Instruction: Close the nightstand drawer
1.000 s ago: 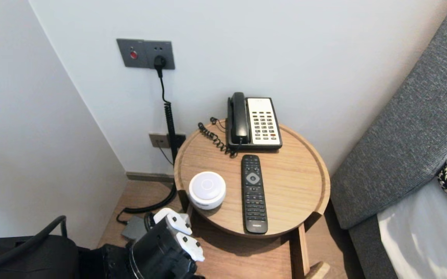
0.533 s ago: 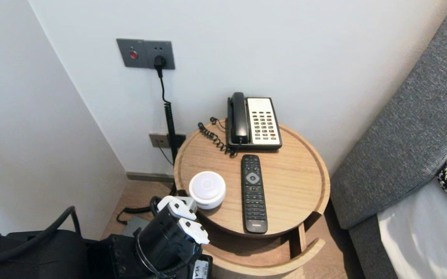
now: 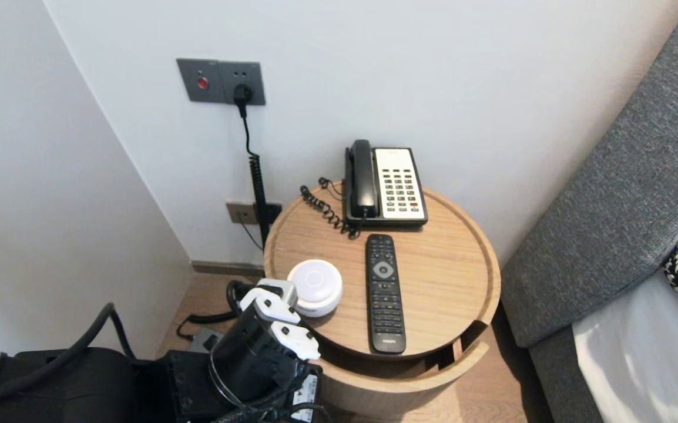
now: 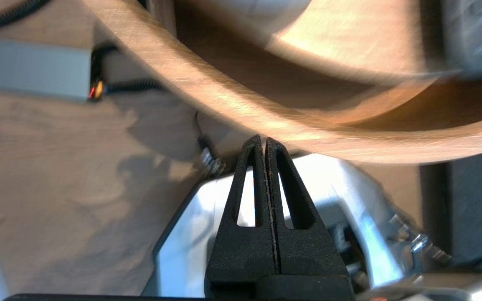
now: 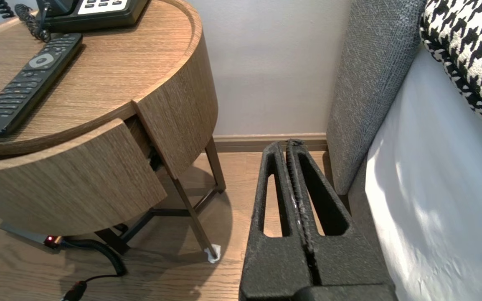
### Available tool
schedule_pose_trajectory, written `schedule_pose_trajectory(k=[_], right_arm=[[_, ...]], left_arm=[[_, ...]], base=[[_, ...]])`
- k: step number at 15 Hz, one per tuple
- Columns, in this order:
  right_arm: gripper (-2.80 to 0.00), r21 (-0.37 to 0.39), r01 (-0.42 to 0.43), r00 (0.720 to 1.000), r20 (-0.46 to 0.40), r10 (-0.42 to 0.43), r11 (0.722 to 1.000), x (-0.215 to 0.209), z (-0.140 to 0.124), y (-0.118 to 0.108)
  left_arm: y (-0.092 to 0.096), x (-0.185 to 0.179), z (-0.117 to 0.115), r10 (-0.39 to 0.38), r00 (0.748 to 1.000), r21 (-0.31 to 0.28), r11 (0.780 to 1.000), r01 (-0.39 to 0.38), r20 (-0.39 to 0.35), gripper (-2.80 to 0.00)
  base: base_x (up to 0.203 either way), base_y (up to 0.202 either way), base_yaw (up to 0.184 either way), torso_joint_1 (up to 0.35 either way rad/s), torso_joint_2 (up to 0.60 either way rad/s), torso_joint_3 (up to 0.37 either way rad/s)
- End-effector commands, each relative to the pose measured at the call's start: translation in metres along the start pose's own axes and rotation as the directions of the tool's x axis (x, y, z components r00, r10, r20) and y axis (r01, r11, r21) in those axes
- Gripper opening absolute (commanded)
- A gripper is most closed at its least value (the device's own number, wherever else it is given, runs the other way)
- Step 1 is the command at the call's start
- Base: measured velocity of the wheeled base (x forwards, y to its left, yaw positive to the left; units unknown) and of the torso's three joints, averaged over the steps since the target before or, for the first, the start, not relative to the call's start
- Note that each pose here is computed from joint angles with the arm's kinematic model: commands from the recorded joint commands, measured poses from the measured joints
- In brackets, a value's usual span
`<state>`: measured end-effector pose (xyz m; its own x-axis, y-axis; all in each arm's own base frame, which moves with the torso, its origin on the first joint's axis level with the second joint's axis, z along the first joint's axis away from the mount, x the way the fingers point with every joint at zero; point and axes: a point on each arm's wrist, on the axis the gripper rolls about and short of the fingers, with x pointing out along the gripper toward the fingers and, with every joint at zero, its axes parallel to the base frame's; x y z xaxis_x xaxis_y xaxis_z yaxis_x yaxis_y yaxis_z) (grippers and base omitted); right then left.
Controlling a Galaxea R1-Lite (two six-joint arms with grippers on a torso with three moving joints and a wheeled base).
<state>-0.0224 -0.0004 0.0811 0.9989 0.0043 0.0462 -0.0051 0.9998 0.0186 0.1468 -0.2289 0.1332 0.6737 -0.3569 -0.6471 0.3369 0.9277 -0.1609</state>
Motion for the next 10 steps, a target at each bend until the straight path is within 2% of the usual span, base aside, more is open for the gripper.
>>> schedule_pose_trajectory(k=[1, 6, 10], right_arm=[[-2.80, 0.000, 0.000, 1.000, -0.026, 0.000, 1.000, 0.002, -0.007, 0.000], [-2.80, 0.000, 0.000, 1.000, -0.026, 0.000, 1.000, 0.002, -0.007, 0.000], [-2.80, 0.000, 0.000, 1.000, -0.026, 0.000, 1.000, 0.002, -0.007, 0.000]], left_arm=[[-0.002, 0.000, 0.003, -0.006, 0.999, -0.016, 1.000, 0.007, 0.033, -2.80], [-0.003, 0.000, 0.003, -0.009, 0.998, -0.025, 1.000, 0.010, 0.057, -2.80], [0.001, -0.017, 0.010, -0.031, 0.996, -0.036, 0.999, 0.034, 0.087, -2.80]], base=[[0.000, 0.000, 0.000, 0.000, 0.00, 0.000], [0.000, 0.000, 0.000, 0.000, 0.00, 0.000], [0.000, 0.000, 0.000, 0.000, 0.00, 0.000]])
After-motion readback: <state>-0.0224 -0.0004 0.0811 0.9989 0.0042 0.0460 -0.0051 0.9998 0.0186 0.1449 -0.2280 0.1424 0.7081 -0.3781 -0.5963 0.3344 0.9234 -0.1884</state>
